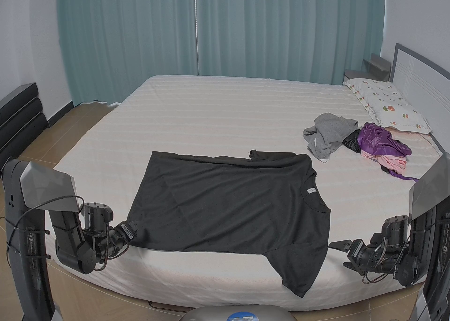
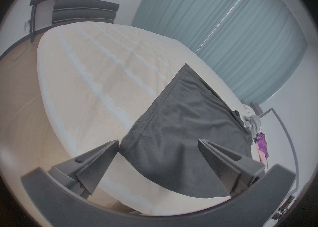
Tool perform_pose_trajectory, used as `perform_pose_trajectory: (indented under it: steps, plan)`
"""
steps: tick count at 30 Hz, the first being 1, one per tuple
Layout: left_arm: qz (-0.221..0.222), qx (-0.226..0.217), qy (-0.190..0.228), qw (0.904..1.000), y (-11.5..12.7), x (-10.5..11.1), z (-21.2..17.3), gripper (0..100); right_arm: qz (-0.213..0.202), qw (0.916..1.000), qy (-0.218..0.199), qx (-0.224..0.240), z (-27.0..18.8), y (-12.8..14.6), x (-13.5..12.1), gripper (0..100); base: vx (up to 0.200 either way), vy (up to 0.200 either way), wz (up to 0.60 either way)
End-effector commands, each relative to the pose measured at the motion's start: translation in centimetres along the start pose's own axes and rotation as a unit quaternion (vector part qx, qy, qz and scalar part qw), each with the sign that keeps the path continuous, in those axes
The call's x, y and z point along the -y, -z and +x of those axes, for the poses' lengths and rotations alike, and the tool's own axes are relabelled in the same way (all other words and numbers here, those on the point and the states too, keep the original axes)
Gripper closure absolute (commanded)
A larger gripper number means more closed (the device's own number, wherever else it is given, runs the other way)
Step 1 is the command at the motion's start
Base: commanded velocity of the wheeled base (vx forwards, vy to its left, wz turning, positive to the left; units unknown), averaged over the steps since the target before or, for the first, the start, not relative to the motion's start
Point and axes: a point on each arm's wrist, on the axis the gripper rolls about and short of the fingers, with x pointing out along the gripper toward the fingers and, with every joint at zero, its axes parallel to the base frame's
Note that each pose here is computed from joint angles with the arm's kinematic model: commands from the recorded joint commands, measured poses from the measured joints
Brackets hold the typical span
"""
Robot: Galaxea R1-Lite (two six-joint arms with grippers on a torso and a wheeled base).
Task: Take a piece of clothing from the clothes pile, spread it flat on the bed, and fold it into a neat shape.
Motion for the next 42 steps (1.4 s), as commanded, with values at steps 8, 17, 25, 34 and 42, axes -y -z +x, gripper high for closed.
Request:
perform_pose_trajectory:
  steps: [8, 17, 25, 34, 42]
  plan:
    - [0.041, -0.01, -0.014, 0.999, -0.1, -0.9, 1.0, 0, 0.001, 1.0, 0.002, -0.003, -0.2, 0.2, 0.1, 0, 0.0, 0.0, 0.0]
    - [0.039, -0.048, 0.013, 0.998, -0.3, -0.4, 1.1, 100, 0.0, 1.0, 0.001, -0.002, -0.1, 0.2, 0.1, 0, 0.0, 0.0, 0.0]
    - [-0.001, -0.033, -0.016, 0.9993, -0.9, -1.6, 0.1, 100, -0.006, 1.0, 0.002, -0.002, -0.2, 0.2, 0.1, 0, 0.0, 0.0, 0.0]
    - [-0.017, -0.024, -0.028, 0.9992, -1.4, -2.7, -0.3, 100, -0.061, 0.9981, 0.006, 0.002, 1.9, 1.2, -0.9, 0, 0.0, 0.0, 0.0]
    - [-0.015, -0.03, -0.029, 0.999, -1.1, -2.7, -0.5, 100, -0.09, 0.9954, -0.007, 0.03, 5.6, 1.1, -2.0, 0, 0.0, 0.0, 0.0]
